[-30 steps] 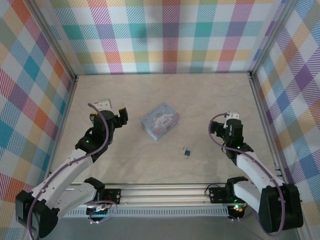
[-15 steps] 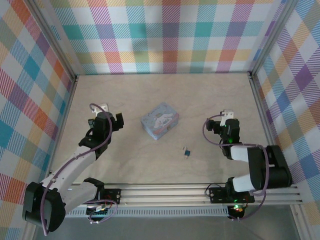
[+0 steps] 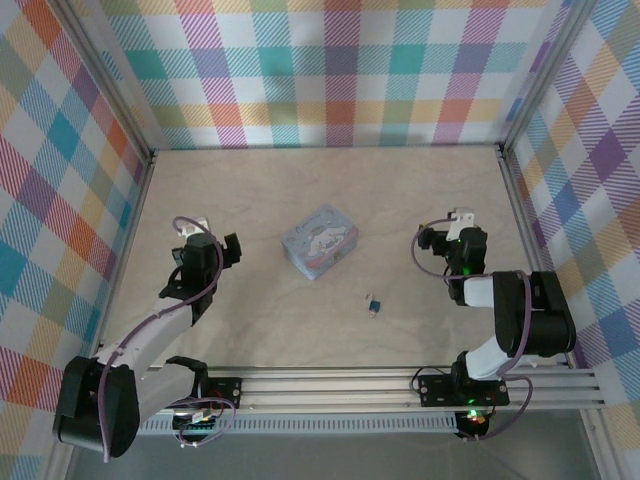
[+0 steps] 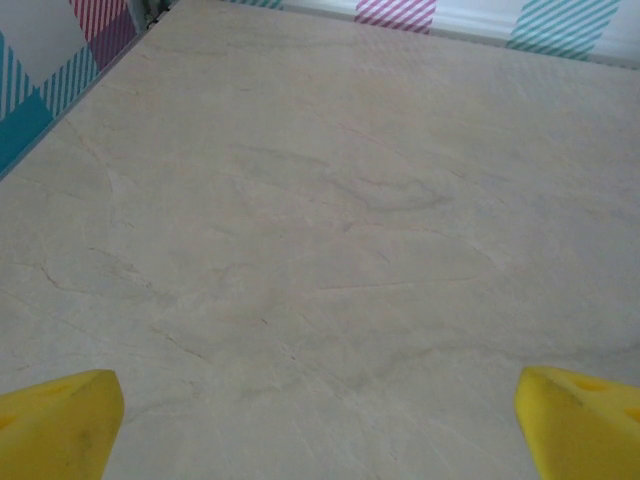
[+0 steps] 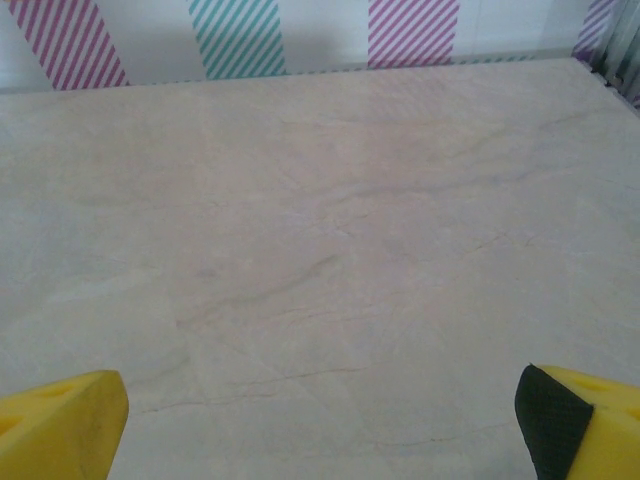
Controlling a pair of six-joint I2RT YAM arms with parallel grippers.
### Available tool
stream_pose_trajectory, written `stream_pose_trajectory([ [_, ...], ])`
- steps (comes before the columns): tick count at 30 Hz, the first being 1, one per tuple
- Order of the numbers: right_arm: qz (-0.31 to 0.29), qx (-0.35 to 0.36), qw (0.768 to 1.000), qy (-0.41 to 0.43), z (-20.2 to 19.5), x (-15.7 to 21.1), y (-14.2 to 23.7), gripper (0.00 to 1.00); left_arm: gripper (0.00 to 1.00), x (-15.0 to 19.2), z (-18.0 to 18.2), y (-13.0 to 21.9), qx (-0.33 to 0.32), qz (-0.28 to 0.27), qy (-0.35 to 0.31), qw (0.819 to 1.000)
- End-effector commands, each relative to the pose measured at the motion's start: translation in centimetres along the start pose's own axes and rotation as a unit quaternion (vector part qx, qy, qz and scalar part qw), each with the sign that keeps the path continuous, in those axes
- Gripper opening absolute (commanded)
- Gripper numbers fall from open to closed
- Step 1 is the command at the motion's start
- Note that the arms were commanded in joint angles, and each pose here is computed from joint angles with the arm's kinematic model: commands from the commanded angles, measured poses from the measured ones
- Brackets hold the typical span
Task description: Unlock the padlock with the key
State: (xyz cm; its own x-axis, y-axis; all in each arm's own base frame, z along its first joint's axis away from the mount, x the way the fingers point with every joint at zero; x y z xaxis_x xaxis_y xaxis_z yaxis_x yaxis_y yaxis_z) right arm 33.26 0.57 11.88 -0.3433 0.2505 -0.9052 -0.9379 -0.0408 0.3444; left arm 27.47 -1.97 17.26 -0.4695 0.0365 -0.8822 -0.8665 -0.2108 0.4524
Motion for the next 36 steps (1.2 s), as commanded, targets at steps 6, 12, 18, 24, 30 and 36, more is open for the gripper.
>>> stream_pose_trajectory([
  [6,0.011,-0.014,1.000,-0.007,0.3,0.2,0.0,1.00,1.00,-0.1,-0.1,-1.3,0.006,-0.058,-0.005,0.998],
  [12,0.011,-0.013,1.000,-0.008,0.3,0.2,0.0,1.00,1.00,0.5,-0.2,-2.2,0.004,-0.082,-0.009,0.997],
  [18,0.012,-0.013,1.000,-0.007,0.3,0.2,0.0,1.00,1.00,1.9,0.4,-3.4,-0.001,-0.097,-0.015,0.995],
  [24,0.012,-0.012,1.000,-0.007,0.2,0.3,0.0,1.00,1.00,2.7,0.9,-4.6,0.002,-0.106,-0.005,0.994],
  [30,0.012,-0.013,1.000,-0.007,0.3,0.3,0.0,1.00,1.00,3.2,0.2,-8.0,0.029,-0.045,-0.015,0.998],
  [36,0.012,-0.012,1.000,-0.007,0.3,0.2,0.0,1.00,1.00,3.2,0.0,-8.1,0.035,-0.043,-0.020,0.998],
])
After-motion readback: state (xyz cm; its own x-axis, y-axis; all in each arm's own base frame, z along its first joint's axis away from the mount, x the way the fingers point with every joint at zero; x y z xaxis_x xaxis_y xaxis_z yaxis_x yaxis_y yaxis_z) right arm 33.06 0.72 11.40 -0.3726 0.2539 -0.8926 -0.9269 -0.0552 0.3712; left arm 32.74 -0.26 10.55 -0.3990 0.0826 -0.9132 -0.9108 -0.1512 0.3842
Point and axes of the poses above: each hand's point on the last joint's axis, 136 mm out from that joint toward the fingers, its own y axis back along the fingers, its own z axis along the line the jaws close on, x = y × z, the point moved 7 cm from there along y, back along the fingers, and after that the axes turned 12 degrees about -y, right-handed, at the moved point
